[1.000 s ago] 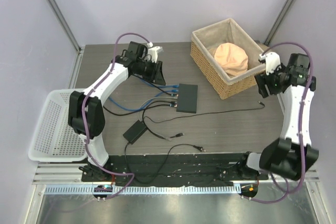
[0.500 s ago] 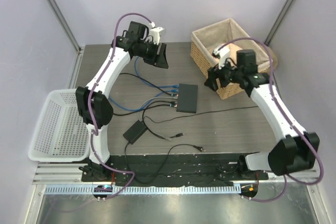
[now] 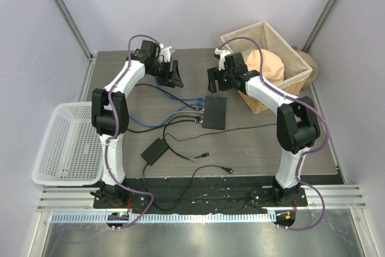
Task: Pull the plug from the switch port
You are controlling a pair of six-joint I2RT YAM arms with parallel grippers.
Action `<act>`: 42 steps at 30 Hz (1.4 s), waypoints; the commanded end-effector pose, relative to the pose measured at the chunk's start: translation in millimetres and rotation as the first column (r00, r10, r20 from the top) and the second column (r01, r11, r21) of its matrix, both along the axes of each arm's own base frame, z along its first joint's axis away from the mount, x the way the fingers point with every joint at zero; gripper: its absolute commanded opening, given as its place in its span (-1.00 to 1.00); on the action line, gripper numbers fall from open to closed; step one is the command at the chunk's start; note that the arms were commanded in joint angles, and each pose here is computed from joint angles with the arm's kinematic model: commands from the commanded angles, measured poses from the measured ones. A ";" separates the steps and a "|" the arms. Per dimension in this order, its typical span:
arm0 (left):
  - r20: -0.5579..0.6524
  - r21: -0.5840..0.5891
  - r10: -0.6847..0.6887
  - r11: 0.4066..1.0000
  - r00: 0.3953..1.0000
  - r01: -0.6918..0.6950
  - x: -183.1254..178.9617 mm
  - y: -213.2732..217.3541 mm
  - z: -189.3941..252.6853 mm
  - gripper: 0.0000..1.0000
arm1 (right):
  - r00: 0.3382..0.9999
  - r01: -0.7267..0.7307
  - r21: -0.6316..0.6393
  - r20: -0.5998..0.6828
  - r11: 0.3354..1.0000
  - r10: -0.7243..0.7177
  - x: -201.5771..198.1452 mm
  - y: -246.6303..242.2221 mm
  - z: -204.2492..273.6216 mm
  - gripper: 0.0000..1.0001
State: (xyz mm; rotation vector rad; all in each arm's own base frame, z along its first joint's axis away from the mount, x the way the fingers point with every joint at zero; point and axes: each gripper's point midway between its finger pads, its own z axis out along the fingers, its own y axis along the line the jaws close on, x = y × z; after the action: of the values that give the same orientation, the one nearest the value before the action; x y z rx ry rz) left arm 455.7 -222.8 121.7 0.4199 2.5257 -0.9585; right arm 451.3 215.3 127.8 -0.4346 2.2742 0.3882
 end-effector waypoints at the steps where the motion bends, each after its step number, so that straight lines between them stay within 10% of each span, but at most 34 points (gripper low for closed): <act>1: 0.093 -0.119 0.030 0.993 0.995 -0.019 24.3 -20.4 34.3 0.21 | 0.996 -0.004 0.017 0.084 1.000 0.003 30.1 14.0 8.0 0.56; 11: 0.120 -0.192 0.005 0.981 0.993 0.019 3.8 -24.3 74.4 0.21 | 0.975 -0.220 0.180 0.005 0.959 0.223 15.1 69.8 -27.0 0.19; 42: 0.119 -0.152 -0.007 0.988 0.993 0.025 -38.7 -14.8 73.0 0.22 | 0.933 -0.338 0.144 -0.082 0.930 0.352 -11.2 73.2 -76.3 0.31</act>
State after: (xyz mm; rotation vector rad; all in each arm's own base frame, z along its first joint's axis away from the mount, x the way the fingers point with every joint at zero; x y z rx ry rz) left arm 418.1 -236.0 170.7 0.3890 2.4027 -1.1115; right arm 458.9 284.0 39.3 -0.7049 2.2794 0.7119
